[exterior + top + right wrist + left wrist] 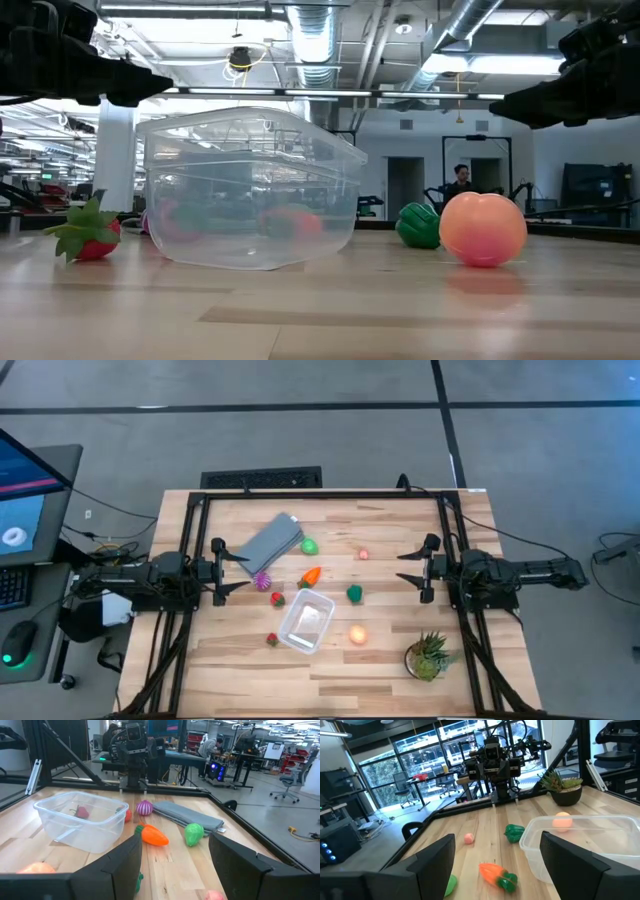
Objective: Pick and placing Produce into tupperware
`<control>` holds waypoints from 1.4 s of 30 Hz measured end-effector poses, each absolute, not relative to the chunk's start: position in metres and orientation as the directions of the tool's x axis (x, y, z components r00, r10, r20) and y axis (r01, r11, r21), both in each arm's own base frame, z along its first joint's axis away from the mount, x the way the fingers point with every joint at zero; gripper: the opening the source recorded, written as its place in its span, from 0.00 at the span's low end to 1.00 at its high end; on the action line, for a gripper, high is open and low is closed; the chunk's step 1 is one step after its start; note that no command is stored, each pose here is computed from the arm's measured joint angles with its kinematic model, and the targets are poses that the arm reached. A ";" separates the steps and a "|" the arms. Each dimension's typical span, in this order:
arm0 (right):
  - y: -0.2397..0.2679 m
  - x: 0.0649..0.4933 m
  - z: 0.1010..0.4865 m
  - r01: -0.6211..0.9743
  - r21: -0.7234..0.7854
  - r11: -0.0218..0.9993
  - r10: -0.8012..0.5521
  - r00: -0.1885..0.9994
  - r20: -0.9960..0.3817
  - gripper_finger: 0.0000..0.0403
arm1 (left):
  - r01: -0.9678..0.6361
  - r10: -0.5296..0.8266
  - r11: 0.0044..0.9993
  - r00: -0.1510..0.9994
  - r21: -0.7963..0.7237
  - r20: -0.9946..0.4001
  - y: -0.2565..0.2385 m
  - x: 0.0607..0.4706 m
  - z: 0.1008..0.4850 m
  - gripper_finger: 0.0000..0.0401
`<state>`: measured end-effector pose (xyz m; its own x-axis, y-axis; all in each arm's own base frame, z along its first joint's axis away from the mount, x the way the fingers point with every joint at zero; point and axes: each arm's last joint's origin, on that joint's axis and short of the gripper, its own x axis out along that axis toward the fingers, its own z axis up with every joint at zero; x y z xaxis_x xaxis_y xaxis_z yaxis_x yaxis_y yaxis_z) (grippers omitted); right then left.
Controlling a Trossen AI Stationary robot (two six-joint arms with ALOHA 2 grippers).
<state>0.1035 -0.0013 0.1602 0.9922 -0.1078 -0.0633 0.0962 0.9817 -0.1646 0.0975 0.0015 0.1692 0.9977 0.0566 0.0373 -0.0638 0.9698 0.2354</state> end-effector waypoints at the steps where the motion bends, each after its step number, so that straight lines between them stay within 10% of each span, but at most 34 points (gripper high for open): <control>1: -0.001 0.104 0.160 0.096 -0.165 0.982 -0.108 0.992 -0.063 0.63 | -0.064 0.057 0.970 0.998 0.236 0.037 0.001 0.097 0.169 0.70; 42: -0.001 0.103 0.160 0.096 -0.164 0.982 -0.108 0.992 -0.063 0.63 | -0.066 0.058 0.986 0.997 0.151 0.058 0.002 0.097 0.171 0.70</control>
<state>0.1035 -0.0013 0.1602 0.9922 -0.1078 -0.0633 0.0962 0.9817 -0.1645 0.0974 0.0015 0.1712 0.9966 0.0582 0.0580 -0.0663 0.9864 0.1507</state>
